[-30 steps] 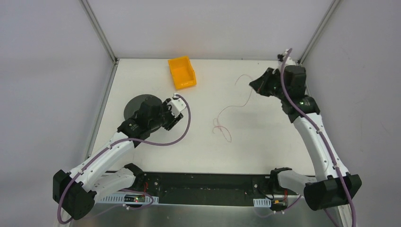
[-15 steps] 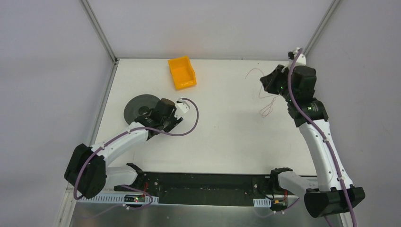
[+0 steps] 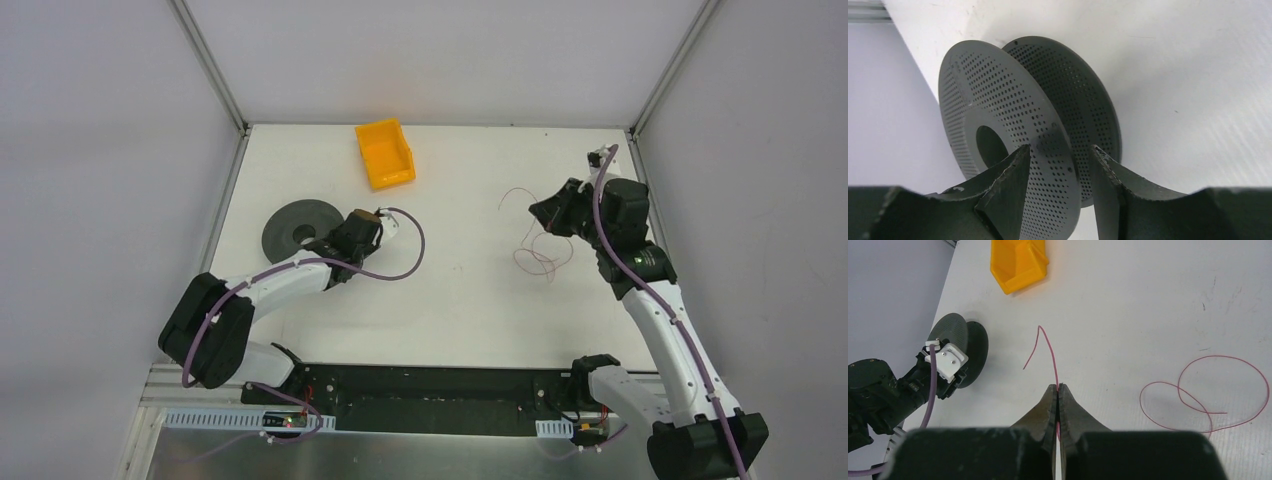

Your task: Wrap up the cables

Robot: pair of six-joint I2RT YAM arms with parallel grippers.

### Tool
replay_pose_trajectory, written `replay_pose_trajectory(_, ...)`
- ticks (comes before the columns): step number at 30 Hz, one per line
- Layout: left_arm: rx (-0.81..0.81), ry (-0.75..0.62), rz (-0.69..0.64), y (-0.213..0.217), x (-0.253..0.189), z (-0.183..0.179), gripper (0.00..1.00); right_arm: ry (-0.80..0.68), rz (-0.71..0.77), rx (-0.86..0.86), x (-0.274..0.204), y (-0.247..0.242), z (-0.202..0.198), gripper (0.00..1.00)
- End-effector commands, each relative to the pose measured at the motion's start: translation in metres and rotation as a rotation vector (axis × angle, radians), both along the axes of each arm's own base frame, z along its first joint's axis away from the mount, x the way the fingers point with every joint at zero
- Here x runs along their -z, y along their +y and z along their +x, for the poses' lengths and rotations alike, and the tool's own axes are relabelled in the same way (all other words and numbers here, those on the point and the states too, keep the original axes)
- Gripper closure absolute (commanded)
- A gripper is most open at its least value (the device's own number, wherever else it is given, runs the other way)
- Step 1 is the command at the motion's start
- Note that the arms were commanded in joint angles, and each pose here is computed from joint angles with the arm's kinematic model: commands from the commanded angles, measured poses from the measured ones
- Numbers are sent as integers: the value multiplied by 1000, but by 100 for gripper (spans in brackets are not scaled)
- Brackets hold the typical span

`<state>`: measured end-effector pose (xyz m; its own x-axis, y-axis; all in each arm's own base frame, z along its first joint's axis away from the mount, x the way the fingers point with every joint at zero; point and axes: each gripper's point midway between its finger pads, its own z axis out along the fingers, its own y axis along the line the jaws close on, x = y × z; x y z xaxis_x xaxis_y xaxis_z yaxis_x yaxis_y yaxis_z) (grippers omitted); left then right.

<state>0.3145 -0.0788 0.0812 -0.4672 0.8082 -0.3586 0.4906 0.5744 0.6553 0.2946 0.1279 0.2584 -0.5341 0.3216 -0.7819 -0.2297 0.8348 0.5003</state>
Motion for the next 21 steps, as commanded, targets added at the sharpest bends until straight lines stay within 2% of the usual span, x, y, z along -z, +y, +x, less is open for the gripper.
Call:
replay_pose_trajectory(1, -48, -93, 104, 14, -11, 9, 58, -75, 40, -31, -19, 7, -2, 100)
replay_pose_trajectory(6, -98, -150, 120, 18, -36, 11, 88, -77, 45, -49, -18, 9, -7, 100)
replay_pose_trajectory(7, -116, -162, 101, 17, -45, 10, 97, -75, 46, -54, -16, 10, -8, 100)
replay_pose_trajectory(8, -132, -169, 72, 15, -54, 9, 100, -74, 43, -56, -14, 9, -9, 100)
replay_pose_trajectory(12, -110, -128, -174, -14, -90, -4, 100, -97, 30, -81, -14, 10, -15, 100)
replay_pose_trajectory(16, 50, 35, -413, -59, -109, -30, 100, -161, 22, -122, -26, 13, -21, 100)
replay_pose_trajectory(21, 170, 145, -560, -91, -123, -50, 100, -283, 11, -281, -41, 29, -37, 100)
